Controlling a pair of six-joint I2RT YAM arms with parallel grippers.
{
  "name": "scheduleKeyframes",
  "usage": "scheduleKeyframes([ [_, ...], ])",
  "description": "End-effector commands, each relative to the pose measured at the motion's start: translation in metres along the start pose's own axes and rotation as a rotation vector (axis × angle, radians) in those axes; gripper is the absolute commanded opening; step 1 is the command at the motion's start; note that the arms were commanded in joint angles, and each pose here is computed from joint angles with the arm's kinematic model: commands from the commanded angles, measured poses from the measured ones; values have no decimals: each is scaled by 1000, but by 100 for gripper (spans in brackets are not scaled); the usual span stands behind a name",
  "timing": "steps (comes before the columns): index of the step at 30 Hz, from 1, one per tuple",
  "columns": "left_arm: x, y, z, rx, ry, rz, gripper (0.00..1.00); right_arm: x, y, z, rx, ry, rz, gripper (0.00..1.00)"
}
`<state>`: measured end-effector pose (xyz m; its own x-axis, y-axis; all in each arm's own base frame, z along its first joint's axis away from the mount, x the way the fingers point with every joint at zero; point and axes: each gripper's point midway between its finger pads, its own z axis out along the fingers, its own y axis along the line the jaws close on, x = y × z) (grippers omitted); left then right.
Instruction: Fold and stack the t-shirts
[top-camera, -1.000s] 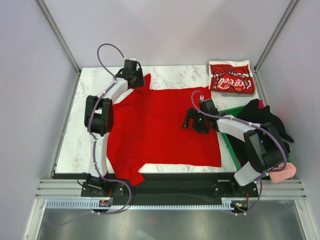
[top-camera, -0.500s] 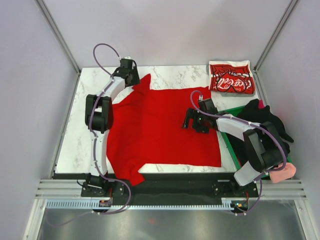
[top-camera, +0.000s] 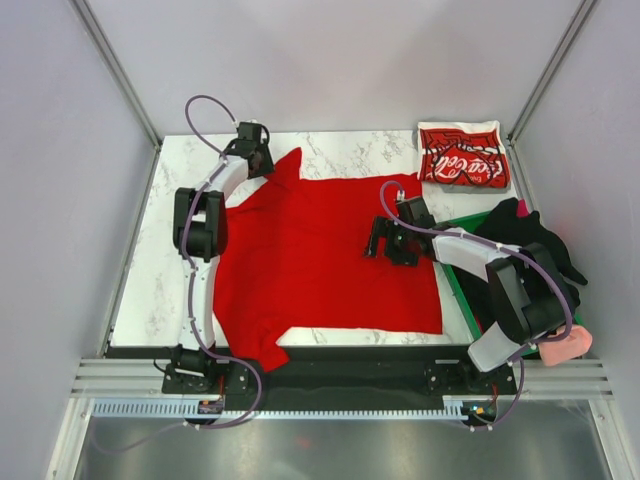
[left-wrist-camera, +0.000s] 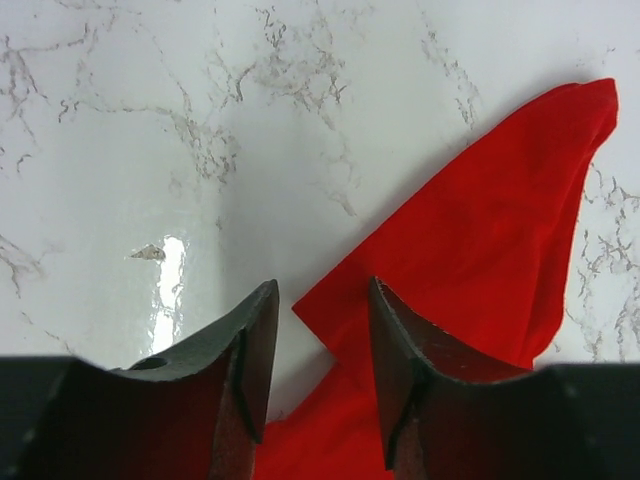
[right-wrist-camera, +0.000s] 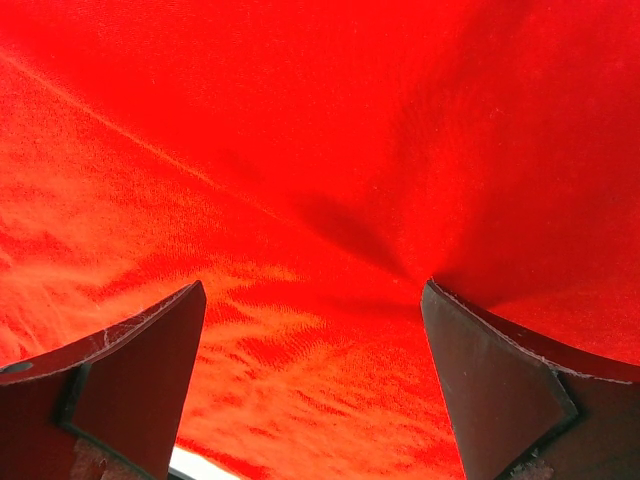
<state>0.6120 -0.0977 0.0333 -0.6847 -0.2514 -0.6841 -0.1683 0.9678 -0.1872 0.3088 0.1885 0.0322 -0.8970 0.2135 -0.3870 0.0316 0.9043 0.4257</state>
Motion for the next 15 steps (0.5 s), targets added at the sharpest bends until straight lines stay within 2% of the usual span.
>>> scheduleKeyframes([
  [1, -5, -7, 0, 6, -2, -71, 46, 53, -35, 9, 115, 182, 9, 98],
  [4, 4, -9, -1, 7, 22, -105, 43, 53, -35, 11, 118, 186, 3, 98],
  [10, 10, -6, 0, -40, 35, -113, 30, 51, -36, 11, 119, 183, 1, 98],
  [13, 15, -5, 4, -51, 58, -111, 19, 50, -36, 12, 119, 182, -1, 98],
  [14, 9, -7, 4, -47, 50, -114, 6, 49, -36, 12, 119, 180, -1, 98],
  [15, 12, -7, 7, -48, 56, -110, 2, 50, -36, 12, 118, 184, 0, 98],
])
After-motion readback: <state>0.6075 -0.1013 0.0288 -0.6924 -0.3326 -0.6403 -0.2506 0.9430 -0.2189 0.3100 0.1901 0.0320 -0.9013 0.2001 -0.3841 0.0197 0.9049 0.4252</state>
